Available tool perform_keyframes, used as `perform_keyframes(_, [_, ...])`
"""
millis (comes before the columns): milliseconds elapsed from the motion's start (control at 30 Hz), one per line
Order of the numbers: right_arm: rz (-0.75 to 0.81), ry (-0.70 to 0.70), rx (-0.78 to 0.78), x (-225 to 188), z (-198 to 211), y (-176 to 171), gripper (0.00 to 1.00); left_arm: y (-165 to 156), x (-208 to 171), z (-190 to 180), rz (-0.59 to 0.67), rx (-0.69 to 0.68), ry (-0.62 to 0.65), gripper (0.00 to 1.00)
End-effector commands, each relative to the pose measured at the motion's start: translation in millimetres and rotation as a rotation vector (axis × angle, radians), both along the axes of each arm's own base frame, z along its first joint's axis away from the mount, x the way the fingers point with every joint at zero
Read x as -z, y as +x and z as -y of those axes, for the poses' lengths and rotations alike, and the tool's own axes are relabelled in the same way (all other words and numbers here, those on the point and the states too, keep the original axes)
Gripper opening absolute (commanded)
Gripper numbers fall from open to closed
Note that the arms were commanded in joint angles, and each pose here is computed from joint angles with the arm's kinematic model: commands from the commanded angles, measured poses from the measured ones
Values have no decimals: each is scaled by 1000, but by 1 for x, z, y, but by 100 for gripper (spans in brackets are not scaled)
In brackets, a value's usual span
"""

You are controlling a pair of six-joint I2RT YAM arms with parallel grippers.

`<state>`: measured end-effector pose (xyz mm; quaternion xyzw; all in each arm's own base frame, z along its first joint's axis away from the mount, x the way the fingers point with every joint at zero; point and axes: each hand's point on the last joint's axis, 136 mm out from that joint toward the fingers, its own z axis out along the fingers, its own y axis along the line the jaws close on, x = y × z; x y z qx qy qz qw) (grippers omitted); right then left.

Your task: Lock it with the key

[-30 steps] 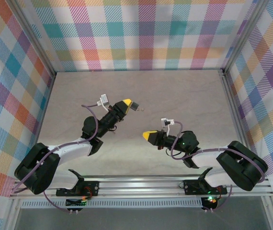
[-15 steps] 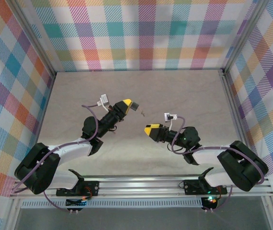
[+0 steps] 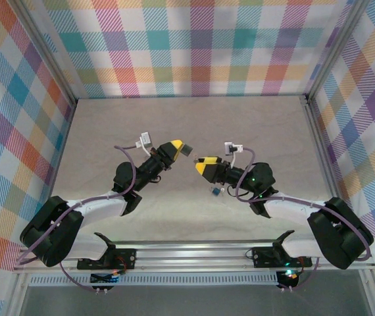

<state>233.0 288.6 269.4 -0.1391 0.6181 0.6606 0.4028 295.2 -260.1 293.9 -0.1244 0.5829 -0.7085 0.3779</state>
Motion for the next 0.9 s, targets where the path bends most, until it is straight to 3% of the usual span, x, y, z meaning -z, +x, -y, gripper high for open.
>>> perform_keyframes(0, [55, -4, -6, -11, -3, 4, 69, -9, -15, 0, 53, 23, -50, 0])
perform_keyframes(267, [64, -10, -14, -16, -8, 10, 62, -11, -17, 3, 59, 30, -48, 0])
perform_keyframes(533, [62, 14, -40, -17, -13, 13, 46, -11, -14, 7, 54, 37, -44, 0])
perform_keyframes(867, [75, 26, -15, -22, -8, 13, 39, -11, -15, 5, 59, 27, -42, 0])
